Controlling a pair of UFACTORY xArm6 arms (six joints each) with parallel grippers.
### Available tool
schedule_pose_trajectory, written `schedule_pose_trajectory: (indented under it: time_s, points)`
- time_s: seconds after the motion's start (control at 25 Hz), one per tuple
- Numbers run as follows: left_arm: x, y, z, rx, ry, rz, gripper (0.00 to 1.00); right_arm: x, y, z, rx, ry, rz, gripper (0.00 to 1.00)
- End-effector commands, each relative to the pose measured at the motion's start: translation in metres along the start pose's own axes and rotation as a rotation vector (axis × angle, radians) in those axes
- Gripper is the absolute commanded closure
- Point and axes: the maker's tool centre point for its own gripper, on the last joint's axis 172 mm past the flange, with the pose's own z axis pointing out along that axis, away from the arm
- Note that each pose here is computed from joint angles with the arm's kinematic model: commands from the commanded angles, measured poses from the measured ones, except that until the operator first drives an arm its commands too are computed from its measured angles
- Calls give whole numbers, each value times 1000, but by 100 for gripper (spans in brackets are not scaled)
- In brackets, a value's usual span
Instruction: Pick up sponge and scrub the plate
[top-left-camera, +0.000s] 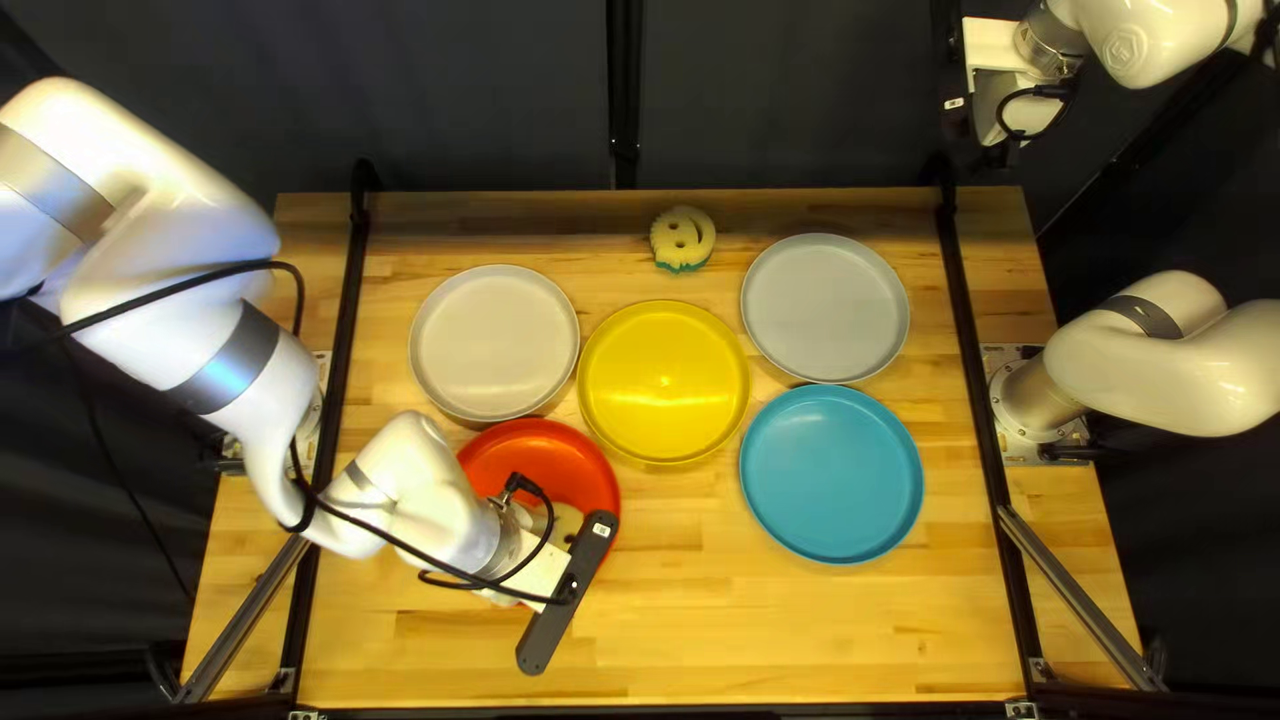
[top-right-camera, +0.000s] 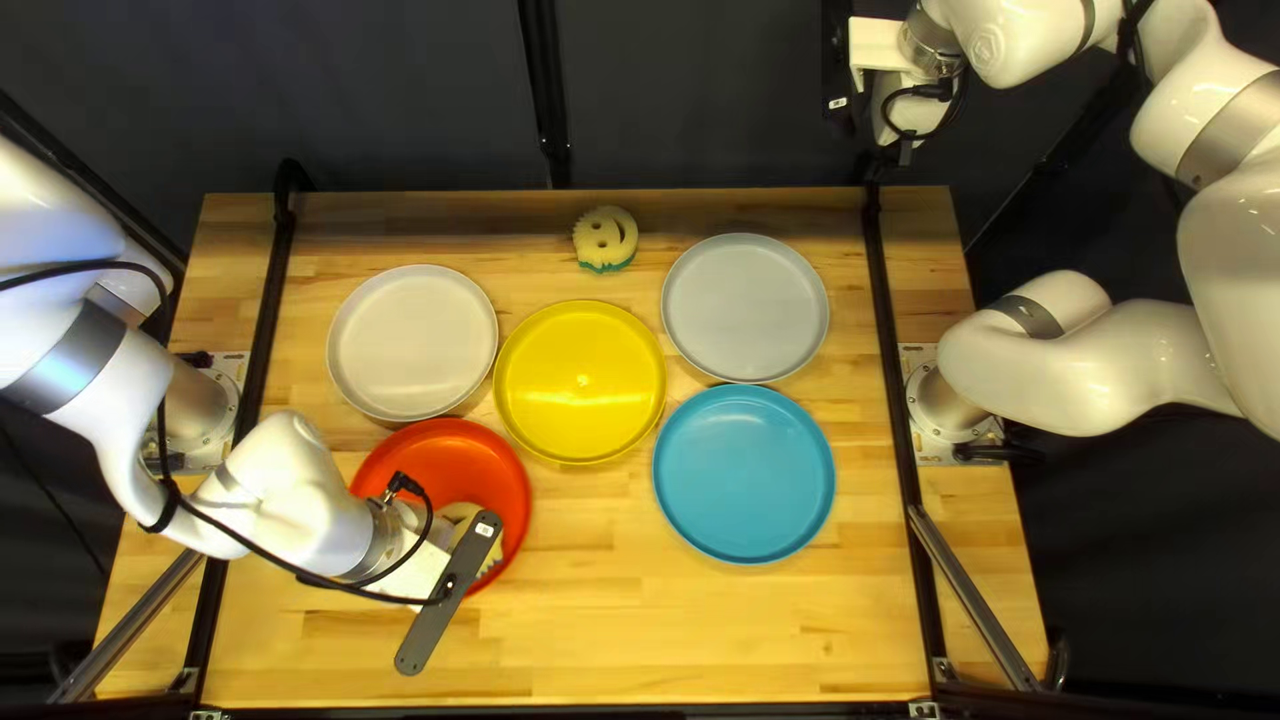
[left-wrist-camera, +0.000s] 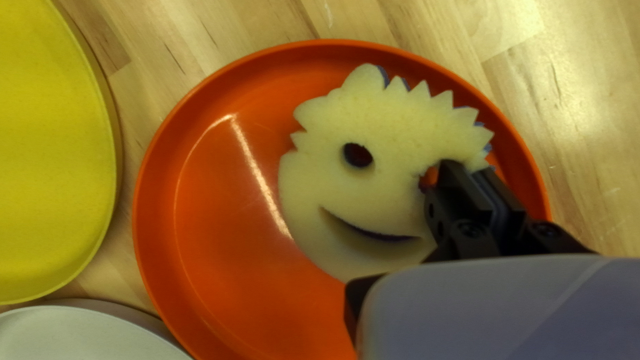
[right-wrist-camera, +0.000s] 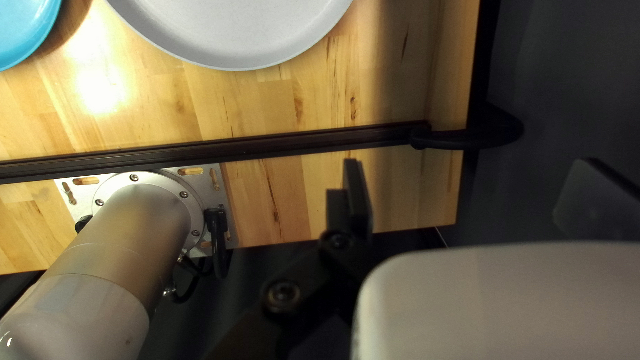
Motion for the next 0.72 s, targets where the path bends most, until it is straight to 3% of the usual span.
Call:
schedule_pose_trajectory:
  time_s: [0.04, 0.48, 0.72]
  points:
    - [-9, -14, 3, -11, 0, -1, 100, 0, 0, 0, 0, 0, 0, 0]
    - [-42, -35, 7, -38, -19, -17, 100, 0, 0, 0, 0, 0, 0, 0]
    - [-18, -11, 5, -42, -11, -5, 100, 0, 0, 0, 0, 0, 0, 0]
